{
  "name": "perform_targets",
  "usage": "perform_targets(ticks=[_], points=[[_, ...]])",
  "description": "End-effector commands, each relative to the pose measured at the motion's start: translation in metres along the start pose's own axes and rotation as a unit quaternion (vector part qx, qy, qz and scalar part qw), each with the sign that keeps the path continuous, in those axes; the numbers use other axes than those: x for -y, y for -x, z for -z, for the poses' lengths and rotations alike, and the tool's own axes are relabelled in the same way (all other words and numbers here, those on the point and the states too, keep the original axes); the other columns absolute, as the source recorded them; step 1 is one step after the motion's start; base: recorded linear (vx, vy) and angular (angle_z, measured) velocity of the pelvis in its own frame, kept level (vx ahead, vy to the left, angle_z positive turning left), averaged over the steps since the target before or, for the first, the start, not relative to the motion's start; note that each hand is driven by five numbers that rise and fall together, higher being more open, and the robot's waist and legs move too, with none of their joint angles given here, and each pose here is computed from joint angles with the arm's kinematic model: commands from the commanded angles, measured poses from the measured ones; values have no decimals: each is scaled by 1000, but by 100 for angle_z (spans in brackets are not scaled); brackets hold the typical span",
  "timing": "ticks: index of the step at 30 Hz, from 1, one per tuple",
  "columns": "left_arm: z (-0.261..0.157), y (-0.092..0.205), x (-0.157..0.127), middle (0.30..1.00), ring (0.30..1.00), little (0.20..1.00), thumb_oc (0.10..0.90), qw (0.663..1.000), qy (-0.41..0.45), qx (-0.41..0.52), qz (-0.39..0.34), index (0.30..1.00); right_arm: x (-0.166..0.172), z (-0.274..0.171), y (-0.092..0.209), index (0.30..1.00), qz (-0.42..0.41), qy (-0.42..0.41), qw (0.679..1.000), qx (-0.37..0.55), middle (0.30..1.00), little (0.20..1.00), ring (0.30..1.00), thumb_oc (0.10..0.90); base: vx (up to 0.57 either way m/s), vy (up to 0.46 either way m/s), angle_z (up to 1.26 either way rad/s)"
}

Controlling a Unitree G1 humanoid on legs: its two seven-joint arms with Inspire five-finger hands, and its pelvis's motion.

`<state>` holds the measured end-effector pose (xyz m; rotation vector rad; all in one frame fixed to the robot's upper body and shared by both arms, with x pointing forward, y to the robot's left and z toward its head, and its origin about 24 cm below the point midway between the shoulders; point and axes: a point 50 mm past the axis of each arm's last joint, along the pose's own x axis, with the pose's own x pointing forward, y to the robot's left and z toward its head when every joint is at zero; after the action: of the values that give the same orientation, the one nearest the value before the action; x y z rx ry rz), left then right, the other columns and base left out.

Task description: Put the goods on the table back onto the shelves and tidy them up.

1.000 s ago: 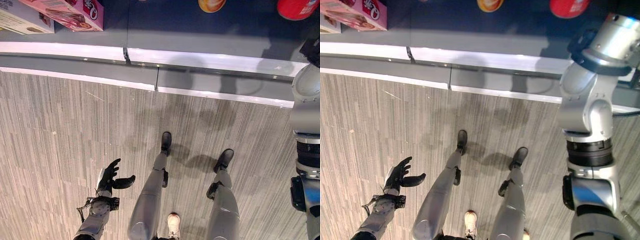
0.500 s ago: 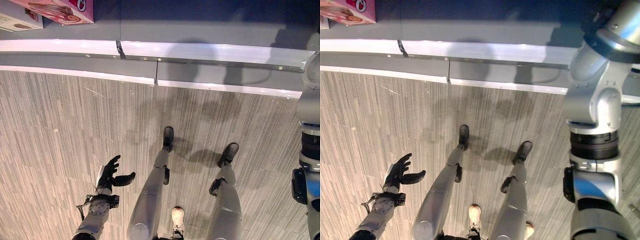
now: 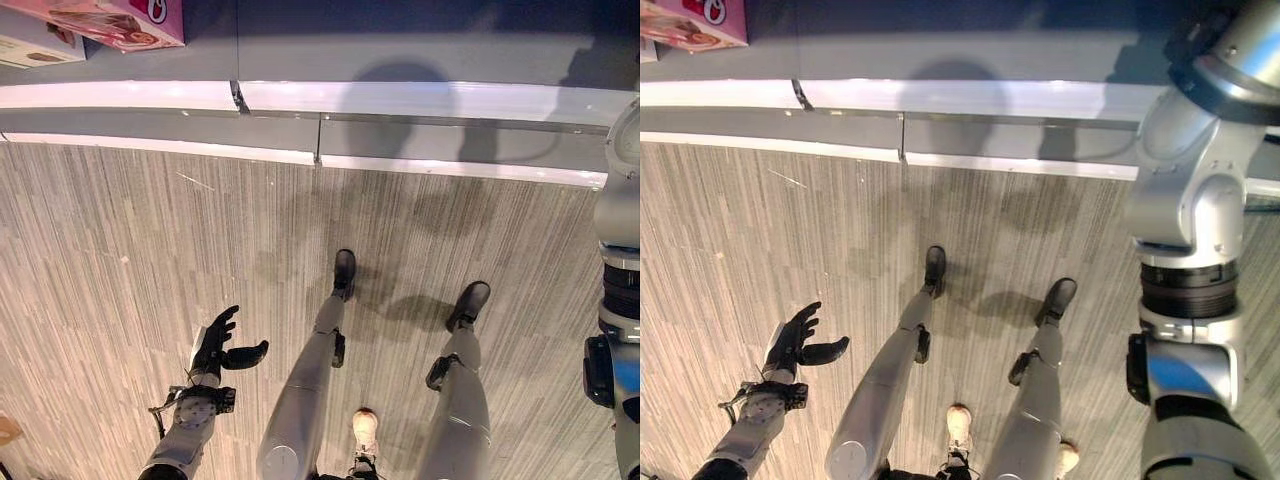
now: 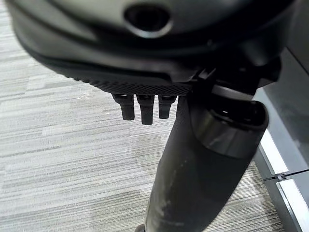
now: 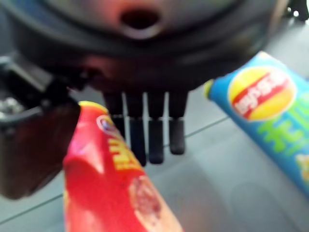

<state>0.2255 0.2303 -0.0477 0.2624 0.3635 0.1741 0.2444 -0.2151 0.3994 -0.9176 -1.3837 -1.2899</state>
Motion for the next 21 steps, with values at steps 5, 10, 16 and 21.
perform_targets(ticks=[5,10,16,21], points=[[31,27,-20,900,900,900,800,999,-34,-41,1,900,47,-40,-45,300,152,-9,976,156,300,300,300,400,8,10,-2],[31,26,-20,900,900,900,800,998,-36,-42,6,900,44,-49,-49,300,140,-14,973,181,300,300,300,400,6,1,-5],[30,24,-21,900,900,900,800,999,-33,-43,3,900,38,-53,-53,300,119,-13,974,191,300,300,300,400,-1,-3,1],[29,22,-22,900,900,900,800,999,-33,-41,-1,900,37,-52,-53,300,116,-14,975,186,300,300,300,400,0,0,0]])
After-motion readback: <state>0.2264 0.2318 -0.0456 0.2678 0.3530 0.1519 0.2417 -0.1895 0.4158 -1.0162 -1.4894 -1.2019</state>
